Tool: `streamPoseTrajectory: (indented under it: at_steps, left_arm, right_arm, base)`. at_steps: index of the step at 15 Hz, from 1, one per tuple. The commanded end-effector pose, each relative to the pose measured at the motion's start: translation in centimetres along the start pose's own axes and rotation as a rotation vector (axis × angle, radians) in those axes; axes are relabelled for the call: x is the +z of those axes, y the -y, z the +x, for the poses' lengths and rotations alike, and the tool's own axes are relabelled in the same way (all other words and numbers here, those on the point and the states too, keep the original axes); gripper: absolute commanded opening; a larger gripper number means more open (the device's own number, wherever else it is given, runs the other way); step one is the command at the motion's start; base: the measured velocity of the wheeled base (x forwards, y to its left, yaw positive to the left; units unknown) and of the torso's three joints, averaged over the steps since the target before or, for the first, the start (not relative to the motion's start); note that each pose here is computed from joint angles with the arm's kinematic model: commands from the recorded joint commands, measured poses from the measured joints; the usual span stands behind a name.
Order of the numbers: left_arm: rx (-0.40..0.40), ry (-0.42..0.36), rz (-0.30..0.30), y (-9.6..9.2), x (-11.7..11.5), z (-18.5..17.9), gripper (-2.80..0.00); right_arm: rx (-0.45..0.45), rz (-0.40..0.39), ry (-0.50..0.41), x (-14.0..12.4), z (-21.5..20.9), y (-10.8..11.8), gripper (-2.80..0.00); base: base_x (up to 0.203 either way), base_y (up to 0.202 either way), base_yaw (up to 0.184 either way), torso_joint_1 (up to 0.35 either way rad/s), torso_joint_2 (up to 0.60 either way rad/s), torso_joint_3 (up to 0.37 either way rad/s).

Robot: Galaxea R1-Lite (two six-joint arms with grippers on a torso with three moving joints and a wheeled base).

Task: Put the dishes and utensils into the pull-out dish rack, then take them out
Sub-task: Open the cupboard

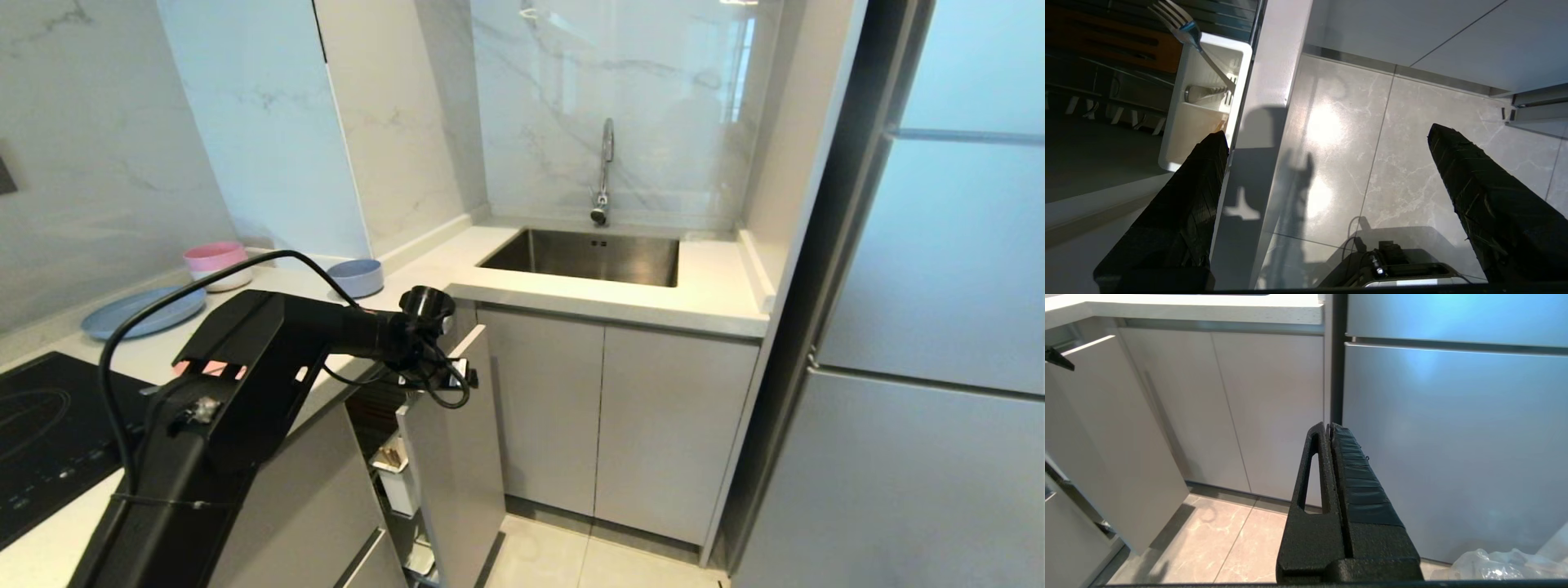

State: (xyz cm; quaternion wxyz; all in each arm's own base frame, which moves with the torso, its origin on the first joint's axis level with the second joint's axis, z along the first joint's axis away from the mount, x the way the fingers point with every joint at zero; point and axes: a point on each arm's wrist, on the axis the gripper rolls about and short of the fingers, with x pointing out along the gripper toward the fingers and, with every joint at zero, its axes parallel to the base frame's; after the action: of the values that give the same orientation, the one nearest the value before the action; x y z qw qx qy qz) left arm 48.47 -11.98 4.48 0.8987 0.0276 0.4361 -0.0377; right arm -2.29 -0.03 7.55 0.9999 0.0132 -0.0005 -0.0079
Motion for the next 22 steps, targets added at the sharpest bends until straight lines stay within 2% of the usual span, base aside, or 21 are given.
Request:
streamPoseTrajectory:
  at_steps: [1,10,12,19,22]
  left_arm:
    - [-0.006,0.004,0.007,0.7,0.0,-0.2,0.00]
    - [-0.061,0.006,0.043,5.0,-0.5,-1.1,0.00]
    - [-0.075,0.005,0.035,6.0,-0.7,-1.3,0.00]
    - [-0.126,0.003,0.094,9.8,-1.7,-1.9,0.00]
    - [-0.132,0.005,0.065,11.1,-2.1,-2.2,0.00]
  right_arm:
    - [0.000,0.001,-0.001,0.0,0.0,0.0,-2.80]
    - [0.000,0.000,-0.001,0.0,0.0,0.0,-2.80]
    - [0.000,0.000,-0.001,0.0,0.0,0.0,-2.80]
    - [0.000,0.000,-0.001,0.0,0.0,0.0,-2.80]
    - [0.000,0.000,-0.001,0.0,0.0,0.0,-2.80]
  base:
    - [0.000,0.000,0.000,0.000,0.00,0.000]
    - [0.000,0.000,0.000,0.000,0.00,0.000]
    - [0.000,0.000,0.000,0.000,0.00,0.000]
    - [0.000,0.000,0.000,0.000,0.00,0.000]
    - [0.000,0.000,0.000,0.000,0.00,0.000]
